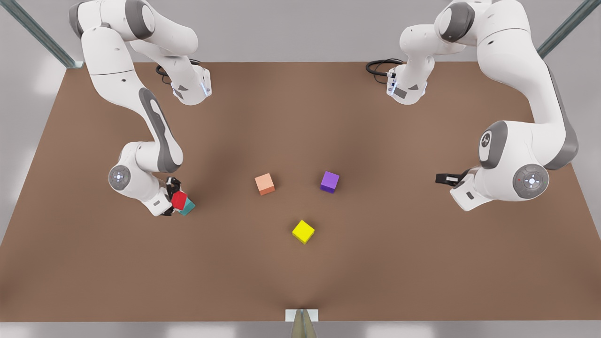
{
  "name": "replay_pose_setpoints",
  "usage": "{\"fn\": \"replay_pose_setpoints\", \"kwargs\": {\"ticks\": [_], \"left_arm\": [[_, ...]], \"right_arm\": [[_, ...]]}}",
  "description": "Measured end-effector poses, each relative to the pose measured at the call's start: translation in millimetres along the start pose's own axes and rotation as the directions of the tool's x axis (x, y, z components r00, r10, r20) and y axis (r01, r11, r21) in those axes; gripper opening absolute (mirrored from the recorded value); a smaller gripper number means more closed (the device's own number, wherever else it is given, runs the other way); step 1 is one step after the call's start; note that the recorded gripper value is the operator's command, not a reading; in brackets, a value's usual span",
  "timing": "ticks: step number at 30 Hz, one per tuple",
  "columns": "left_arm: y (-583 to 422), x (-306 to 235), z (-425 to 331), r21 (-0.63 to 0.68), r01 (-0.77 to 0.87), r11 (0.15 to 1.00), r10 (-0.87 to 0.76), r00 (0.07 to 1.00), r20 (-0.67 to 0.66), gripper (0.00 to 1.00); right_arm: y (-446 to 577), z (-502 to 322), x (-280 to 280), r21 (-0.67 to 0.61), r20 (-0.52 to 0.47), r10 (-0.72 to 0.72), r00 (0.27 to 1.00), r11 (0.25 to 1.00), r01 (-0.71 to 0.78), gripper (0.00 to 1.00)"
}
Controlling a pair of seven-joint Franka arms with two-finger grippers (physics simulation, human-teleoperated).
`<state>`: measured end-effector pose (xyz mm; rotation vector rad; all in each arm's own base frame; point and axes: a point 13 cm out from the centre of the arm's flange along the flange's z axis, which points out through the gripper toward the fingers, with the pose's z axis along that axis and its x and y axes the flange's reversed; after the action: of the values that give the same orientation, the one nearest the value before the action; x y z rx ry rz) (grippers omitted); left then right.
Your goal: Pick up red wooden cube and pass to hand red wooden cube and place in blue wooden cube
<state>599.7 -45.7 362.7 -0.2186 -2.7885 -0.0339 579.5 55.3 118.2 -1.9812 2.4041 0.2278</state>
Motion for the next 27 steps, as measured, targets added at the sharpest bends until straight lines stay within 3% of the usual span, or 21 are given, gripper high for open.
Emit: {"fn": "replay_pose_setpoints", "kwargs": {"ticks": [14,23,27], "left_arm": [[2.0,-1.5,-0.4,-0.004,0.016,1.0,-0.016,1.0,0.006,1.0],[2.0,-1.7,-0.5,-0.004,0.02,1.0,-0.02,1.0,0.007,1.0],[1.4,-1.8,-0.5,-0.005,0.02,1.0,-0.02,1.0,0.007,1.0]], "right_arm": [[-6.7,-22.2,-13.7,0.027,0.032,0.074,0.997,0.997,-0.075,1.0],[-37.3,-134.9,-60.3,0.054,0.083,0.055,0.995,0.997,-0.06,1.0],[-53.2,-204.4,-100.0,0.026,0.129,0.194,0.973,0.98,-0.199,1.0]]}}
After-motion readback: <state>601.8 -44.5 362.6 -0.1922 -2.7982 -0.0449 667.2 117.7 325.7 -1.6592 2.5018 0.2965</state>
